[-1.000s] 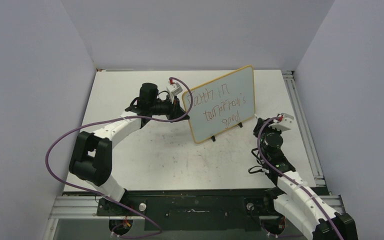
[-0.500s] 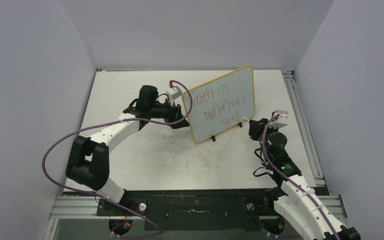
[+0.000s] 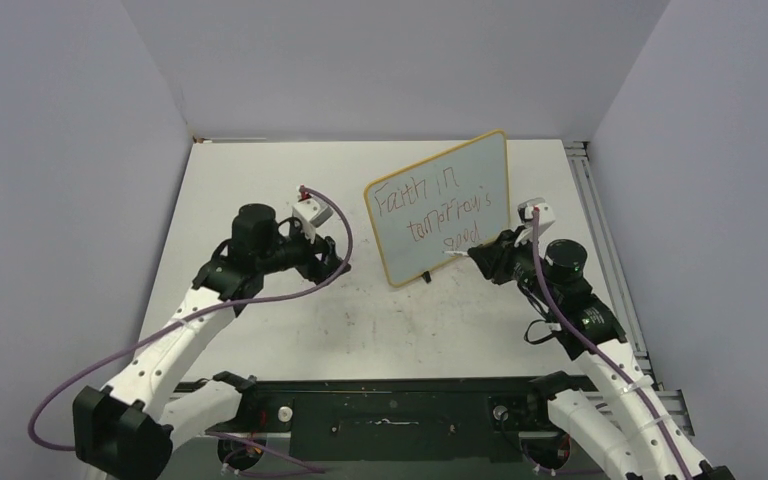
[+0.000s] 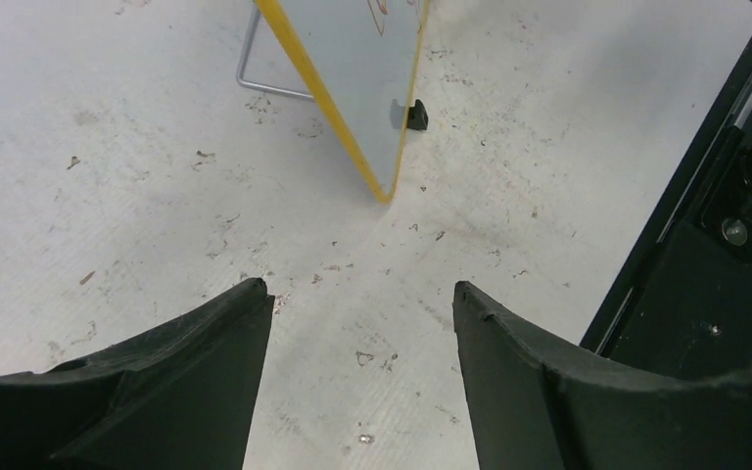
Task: Write a sentence on the whiteboard
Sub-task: Place the pen cap at the center of the board.
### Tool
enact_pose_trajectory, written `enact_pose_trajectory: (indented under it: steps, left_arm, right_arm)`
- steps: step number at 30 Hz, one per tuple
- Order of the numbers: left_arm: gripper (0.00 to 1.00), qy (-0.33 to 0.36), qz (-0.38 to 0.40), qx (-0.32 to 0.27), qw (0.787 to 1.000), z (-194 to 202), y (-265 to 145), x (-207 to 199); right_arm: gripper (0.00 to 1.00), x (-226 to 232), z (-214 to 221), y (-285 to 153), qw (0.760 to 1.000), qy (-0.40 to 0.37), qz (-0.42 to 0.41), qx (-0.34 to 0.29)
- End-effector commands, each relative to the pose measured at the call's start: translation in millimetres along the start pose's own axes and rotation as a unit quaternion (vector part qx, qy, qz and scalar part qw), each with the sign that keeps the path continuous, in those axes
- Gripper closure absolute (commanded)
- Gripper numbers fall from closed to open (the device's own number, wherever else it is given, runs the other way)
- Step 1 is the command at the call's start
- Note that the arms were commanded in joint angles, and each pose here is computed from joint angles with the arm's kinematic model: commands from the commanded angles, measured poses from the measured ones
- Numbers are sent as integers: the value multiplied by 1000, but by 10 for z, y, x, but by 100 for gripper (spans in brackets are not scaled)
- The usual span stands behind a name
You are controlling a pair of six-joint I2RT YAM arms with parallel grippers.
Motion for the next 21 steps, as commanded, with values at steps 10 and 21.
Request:
enact_pose_trajectory:
  steps: [10,21]
  left_arm:
    - [32,25,151,-87,984,-65,-205,-1233]
    - [31,57,167,-9,984,305,188,-1429]
  right_arm:
    - [95,860,160,-20,936,33,-329,117]
    - [95,1104,117,57,907,38,-395,140]
Point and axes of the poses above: each gripper's point midway between its finger pads, its own y axis out along the fingers, its own x axis along the line the jaws close on, z = x × y, the point moved 4 cm from there along -y, back along the fingers, and after that the axes turned 7 degrees about -y, right-handed, at the moved point
